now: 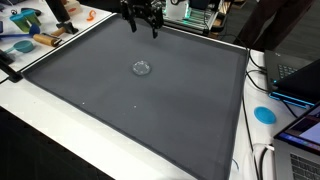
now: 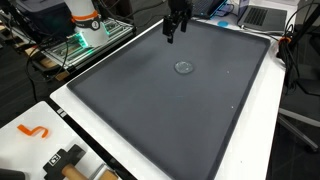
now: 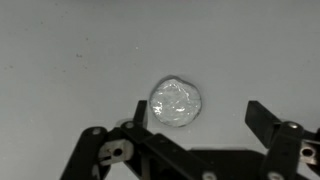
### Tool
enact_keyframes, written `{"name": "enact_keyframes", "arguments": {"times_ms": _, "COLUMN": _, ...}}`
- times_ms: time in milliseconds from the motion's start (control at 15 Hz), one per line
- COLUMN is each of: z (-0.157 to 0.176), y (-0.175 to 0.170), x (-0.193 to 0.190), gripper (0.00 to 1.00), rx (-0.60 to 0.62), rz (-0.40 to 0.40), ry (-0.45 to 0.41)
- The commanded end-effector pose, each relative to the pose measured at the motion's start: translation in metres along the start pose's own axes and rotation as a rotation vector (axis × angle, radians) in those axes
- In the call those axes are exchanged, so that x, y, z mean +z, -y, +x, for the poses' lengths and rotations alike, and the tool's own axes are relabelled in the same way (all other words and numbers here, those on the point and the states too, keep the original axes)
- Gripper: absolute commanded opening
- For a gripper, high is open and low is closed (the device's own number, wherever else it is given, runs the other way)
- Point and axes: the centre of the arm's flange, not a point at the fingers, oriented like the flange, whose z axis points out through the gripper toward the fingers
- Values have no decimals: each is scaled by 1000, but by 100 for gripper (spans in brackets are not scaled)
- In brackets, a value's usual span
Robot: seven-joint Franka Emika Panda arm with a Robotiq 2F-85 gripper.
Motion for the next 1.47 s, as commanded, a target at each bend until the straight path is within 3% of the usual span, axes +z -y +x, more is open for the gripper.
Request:
{"name": "enact_keyframes", "arguments": {"times_ms": 0, "z": 21, "y": 11, "x": 18, "gripper": 100, "rx": -31, "rz": -46, "ry": 35}}
{"name": "enact_keyframes", "arguments": {"times_ms": 600, "z": 43, "y": 13, "x": 65, "gripper": 100, "rx": -66, "rz": -72, "ry": 64}}
{"name": "enact_keyframes", "arguments": {"times_ms": 1400, "z": 54, "y": 9, "x": 104, "gripper": 100, "rx": -89, "rz": -104, "ry": -7}}
